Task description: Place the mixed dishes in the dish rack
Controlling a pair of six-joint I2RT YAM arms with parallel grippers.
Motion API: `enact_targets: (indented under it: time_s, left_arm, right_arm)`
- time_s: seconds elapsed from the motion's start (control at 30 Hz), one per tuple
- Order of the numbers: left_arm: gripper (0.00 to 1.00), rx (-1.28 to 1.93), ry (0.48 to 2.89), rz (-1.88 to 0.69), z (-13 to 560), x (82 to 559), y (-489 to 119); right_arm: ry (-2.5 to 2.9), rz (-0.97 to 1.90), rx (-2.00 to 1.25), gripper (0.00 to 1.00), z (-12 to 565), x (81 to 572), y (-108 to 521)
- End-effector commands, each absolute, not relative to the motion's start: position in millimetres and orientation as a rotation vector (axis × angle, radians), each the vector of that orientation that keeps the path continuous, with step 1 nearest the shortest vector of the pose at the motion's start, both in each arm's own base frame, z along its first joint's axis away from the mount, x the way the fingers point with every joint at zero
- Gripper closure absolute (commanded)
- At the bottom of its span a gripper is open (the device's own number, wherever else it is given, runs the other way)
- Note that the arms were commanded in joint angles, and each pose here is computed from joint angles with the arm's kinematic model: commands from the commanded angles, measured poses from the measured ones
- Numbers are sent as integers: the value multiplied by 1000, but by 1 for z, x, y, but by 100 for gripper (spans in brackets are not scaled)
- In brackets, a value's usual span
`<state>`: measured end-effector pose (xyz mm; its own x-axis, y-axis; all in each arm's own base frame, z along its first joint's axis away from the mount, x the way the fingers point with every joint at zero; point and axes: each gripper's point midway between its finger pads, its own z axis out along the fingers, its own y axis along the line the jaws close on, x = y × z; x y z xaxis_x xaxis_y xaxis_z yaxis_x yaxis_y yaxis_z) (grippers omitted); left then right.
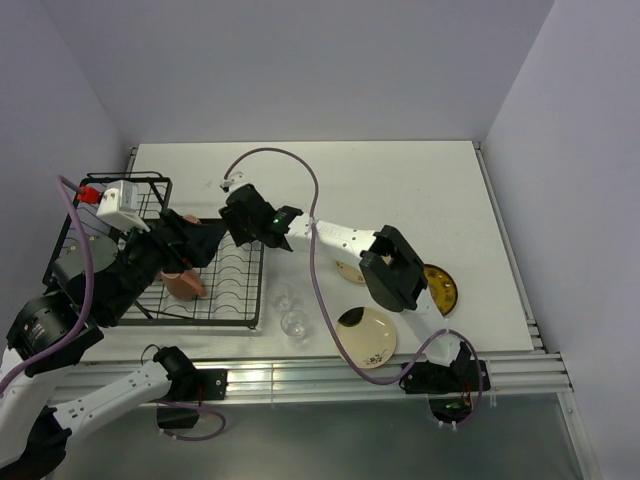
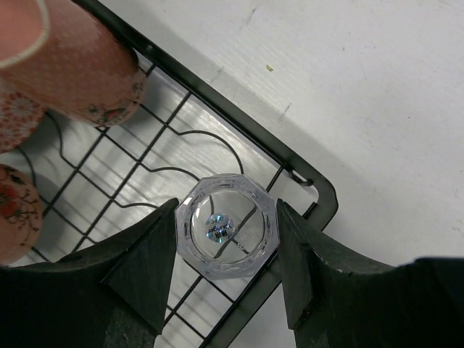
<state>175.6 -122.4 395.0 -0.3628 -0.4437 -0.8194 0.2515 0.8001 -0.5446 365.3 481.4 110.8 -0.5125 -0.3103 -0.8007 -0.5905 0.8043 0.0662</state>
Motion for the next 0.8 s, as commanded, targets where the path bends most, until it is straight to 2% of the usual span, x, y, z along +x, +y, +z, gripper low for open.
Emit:
enact_targets:
  time_s: [0.0, 0.2, 0.23, 0.3, 0.33, 0.4, 0.43, 0.47, 0.53, 0.63, 0.77]
  left_arm:
    - [5, -140, 1796, -766, 404, 174, -128]
    - [4, -122, 1807, -760, 401, 176, -131]
    - [4, -120, 1811, -762, 400, 176, -132]
    - [4, -112, 1822, -764, 396, 177, -135]
    - [4, -111, 1826, -768, 395, 177, -136]
    - [3, -110, 1834, -768, 393, 178, -138]
    - [3, -114, 1852, -757, 389, 178, -138]
    - [2, -122, 1863, -744, 387, 180, -138]
    - [1, -109, 1877, -736, 385, 180, -139]
    - [1, -97, 1894, -734, 383, 180, -142]
    - [1, -104, 1883, -747, 385, 177, -140]
  right_arm:
    - [2068, 386, -626, 100, 122, 380, 487]
    - [2063, 302, -630, 100, 113, 384, 477]
    - [2067, 294, -632, 90, 111, 384, 476]
    - [2076, 289, -646, 78, 107, 381, 474]
    - [2076, 287, -649, 64, 107, 380, 474]
    - [2080, 281, -653, 54, 105, 377, 473]
    - [2082, 279, -652, 43, 104, 377, 472]
    - [2087, 278, -651, 38, 103, 376, 471]
    - [2085, 279, -645, 29, 104, 374, 470]
    - [2075, 299, -621, 23, 113, 373, 468]
    - [2058, 347, -579, 20, 134, 370, 467]
